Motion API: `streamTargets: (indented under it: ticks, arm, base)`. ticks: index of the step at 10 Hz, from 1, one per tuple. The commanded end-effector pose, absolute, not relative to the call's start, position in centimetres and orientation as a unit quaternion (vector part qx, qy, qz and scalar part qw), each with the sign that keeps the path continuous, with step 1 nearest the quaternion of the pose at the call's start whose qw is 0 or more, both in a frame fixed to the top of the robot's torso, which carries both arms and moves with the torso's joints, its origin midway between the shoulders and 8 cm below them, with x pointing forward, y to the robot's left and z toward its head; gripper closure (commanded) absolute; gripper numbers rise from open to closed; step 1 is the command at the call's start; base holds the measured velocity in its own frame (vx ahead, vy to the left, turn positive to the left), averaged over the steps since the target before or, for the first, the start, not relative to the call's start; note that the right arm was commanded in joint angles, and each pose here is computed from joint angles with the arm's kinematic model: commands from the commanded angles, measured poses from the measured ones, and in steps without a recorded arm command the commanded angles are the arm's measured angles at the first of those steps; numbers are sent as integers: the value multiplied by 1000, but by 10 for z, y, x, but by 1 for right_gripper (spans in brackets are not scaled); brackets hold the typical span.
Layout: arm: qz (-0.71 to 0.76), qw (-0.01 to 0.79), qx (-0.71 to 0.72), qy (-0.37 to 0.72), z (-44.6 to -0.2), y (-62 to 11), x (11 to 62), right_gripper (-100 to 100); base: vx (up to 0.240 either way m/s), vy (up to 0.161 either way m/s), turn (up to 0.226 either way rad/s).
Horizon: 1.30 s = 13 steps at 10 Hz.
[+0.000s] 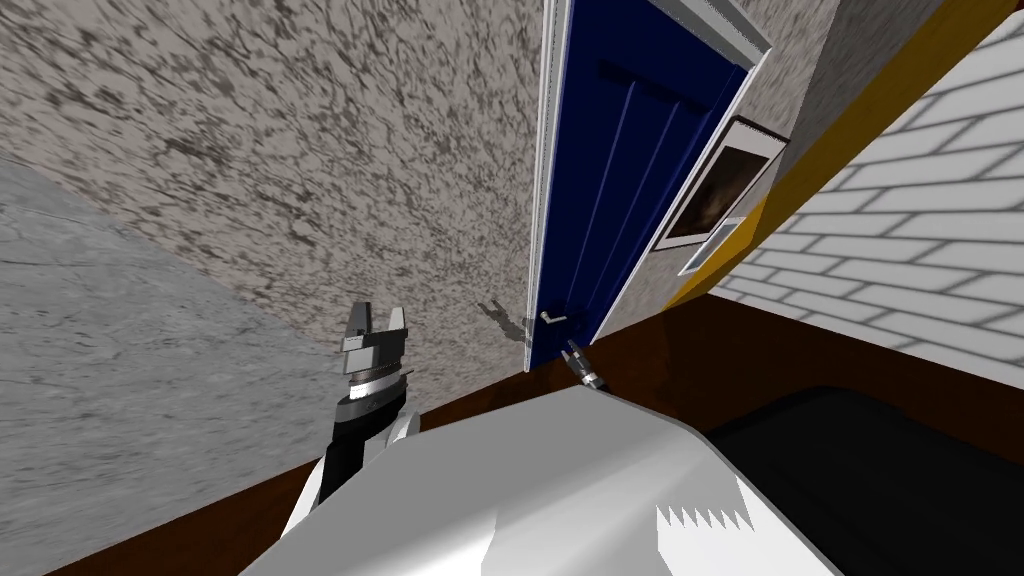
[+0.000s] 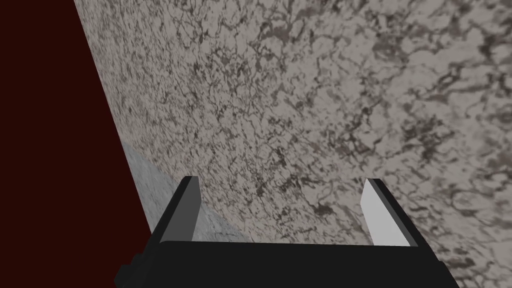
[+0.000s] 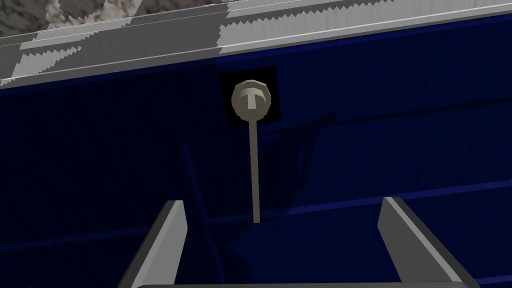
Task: Pull the door open
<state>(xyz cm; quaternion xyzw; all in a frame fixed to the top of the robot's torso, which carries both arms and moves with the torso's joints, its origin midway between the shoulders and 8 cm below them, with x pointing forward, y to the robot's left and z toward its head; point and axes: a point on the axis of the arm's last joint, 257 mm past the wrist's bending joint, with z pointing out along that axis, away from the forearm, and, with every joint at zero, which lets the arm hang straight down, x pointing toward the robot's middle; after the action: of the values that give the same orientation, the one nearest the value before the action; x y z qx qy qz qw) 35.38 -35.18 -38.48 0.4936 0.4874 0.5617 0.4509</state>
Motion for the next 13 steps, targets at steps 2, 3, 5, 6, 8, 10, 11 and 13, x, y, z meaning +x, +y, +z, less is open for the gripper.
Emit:
streamTargets:
  ticks: [2, 3, 5, 6, 8, 10, 11, 13]
  arm:
    - [551, 450, 501, 493, -392, -370, 348, -100]
    - [547, 450, 503, 495, -394, -375, 347, -100]
    - [541, 459, 510, 486, -394, -387, 347, -100]
    - [535, 465, 517, 479, -394, -397, 347, -100]
    - [526, 476, 527, 469, -395, -413, 346, -100]
    - [512, 490, 541, 453, -395, -436, 343, -100]
    - [517, 486, 537, 456, -394, -429, 343, -100]
    - [517, 486, 537, 456, -394, -429, 343, 100]
  base:
    - [97, -105, 107]
    - [88, -97, 114]
    - [83, -20, 140]
    - [205, 29, 335]
    - [185, 25, 258]
    - [196, -3, 217]
    - [92, -9, 43]
    - [-23, 1, -24]
